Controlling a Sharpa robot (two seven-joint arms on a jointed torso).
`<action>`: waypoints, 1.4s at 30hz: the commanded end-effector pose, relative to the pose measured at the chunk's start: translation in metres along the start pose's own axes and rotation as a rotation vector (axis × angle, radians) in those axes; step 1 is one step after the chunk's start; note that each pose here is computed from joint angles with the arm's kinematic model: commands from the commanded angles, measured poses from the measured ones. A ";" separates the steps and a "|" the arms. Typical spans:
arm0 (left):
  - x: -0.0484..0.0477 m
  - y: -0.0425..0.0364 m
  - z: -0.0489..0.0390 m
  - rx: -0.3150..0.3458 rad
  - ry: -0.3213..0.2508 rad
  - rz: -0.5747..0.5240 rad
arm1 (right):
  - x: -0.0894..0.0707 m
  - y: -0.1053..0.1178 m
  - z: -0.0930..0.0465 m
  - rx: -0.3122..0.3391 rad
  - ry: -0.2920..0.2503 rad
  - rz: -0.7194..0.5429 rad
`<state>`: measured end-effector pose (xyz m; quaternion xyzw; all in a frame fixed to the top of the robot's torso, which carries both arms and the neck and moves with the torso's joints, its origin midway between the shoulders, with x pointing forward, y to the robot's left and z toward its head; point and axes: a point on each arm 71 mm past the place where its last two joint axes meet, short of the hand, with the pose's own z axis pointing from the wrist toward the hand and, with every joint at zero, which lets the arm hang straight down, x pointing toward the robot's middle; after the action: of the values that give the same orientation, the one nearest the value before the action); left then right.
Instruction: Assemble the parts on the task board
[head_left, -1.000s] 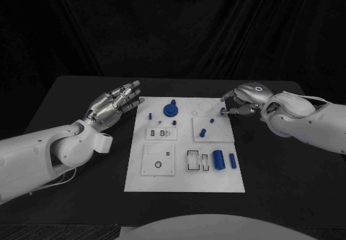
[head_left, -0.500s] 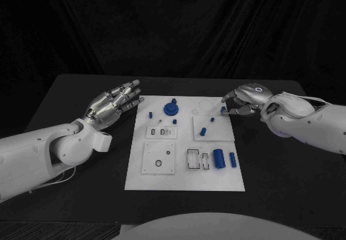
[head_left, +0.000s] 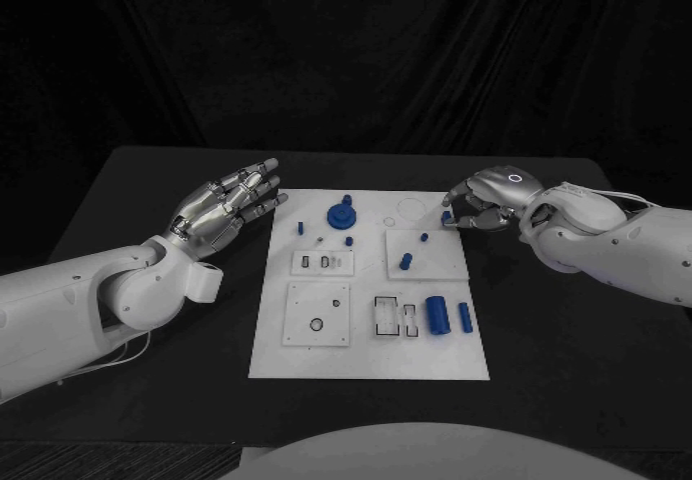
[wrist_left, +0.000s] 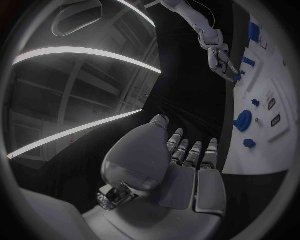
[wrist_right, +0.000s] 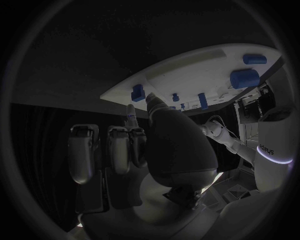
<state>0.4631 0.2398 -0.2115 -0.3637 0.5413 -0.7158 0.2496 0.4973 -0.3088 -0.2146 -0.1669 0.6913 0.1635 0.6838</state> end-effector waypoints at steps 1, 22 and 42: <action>0.0021 -0.0001 0.0000 0.008 0.014 -0.011 | 0.003 0.000 0.000 -0.002 0.016 0.002; 0.0045 0.0016 0.0007 -0.005 0.029 -0.021 | 0.008 -0.001 0.001 0.012 0.035 0.002; 0.0042 0.0020 0.0004 -0.006 0.031 -0.024 | 0.010 0.001 0.004 0.020 0.037 0.003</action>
<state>0.4617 0.2374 -0.2128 -0.3630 0.5461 -0.7165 0.2378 0.5003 -0.3050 -0.2236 -0.1673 0.7031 0.1606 0.6722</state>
